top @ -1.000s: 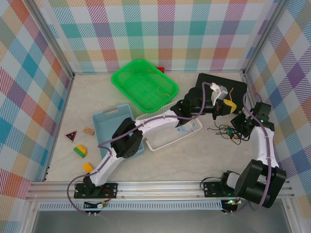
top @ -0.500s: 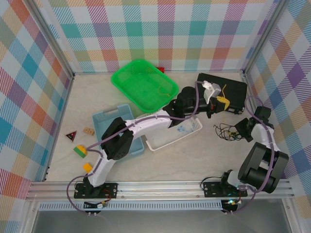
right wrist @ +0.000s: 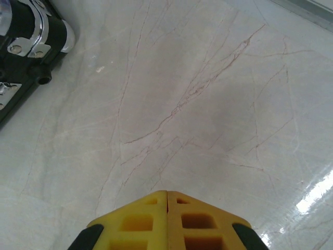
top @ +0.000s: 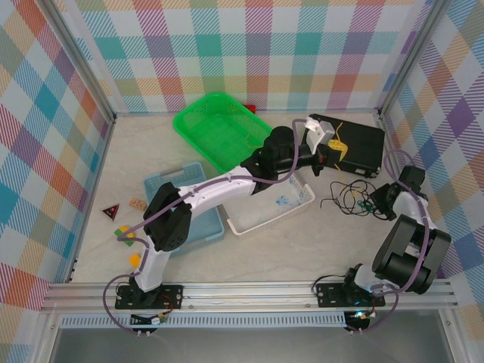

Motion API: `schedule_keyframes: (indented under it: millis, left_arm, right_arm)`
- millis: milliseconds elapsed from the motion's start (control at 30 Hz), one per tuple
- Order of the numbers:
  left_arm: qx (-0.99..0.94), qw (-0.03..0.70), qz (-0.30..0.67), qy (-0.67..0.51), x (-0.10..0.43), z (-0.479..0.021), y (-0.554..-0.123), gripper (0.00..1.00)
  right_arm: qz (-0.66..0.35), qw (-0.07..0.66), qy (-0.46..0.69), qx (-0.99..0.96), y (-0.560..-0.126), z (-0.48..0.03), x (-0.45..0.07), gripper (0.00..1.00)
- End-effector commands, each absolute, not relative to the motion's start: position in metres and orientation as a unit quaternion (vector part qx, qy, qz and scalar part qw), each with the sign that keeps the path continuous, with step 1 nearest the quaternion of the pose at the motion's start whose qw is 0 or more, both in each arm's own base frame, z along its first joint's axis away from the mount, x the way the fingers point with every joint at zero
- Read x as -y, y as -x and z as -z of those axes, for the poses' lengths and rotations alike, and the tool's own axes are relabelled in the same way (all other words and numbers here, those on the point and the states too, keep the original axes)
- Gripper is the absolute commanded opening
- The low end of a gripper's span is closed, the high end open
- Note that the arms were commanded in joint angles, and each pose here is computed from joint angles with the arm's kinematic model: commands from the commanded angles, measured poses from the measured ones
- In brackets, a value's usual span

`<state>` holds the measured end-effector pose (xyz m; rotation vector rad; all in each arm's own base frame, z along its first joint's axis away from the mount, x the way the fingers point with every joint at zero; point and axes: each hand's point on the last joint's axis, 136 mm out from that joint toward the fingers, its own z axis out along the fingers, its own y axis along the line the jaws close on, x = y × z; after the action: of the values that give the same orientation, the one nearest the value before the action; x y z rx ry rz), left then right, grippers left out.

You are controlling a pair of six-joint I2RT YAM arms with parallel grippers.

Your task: Untangle the cables

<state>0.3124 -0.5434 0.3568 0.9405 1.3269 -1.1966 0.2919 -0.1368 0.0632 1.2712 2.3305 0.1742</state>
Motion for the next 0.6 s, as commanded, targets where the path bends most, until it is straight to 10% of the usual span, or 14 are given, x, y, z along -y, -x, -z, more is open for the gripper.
schedule_keyframes:
  millis: [0,333,567]
  left_arm:
    - [-0.518,0.585,0.483,-0.394,0.514,-0.409,-0.311,0.00]
    - [-0.526,0.550,0.509,-0.403,0.533,-0.372,-0.314,0.00]
    - [-0.532,0.535,0.516,-0.406,0.547,-0.346,-0.320,0.00]
  right_arm:
    - [-0.074,0.262,-0.448,-0.852,-0.295,-0.073,0.138,0.00]
    - [-0.158,0.308,-0.401,-0.848,-0.300,-0.115,0.105,0.04]
    - [-0.175,0.320,-0.358,-0.859,-0.300,-0.133,0.093,0.34]
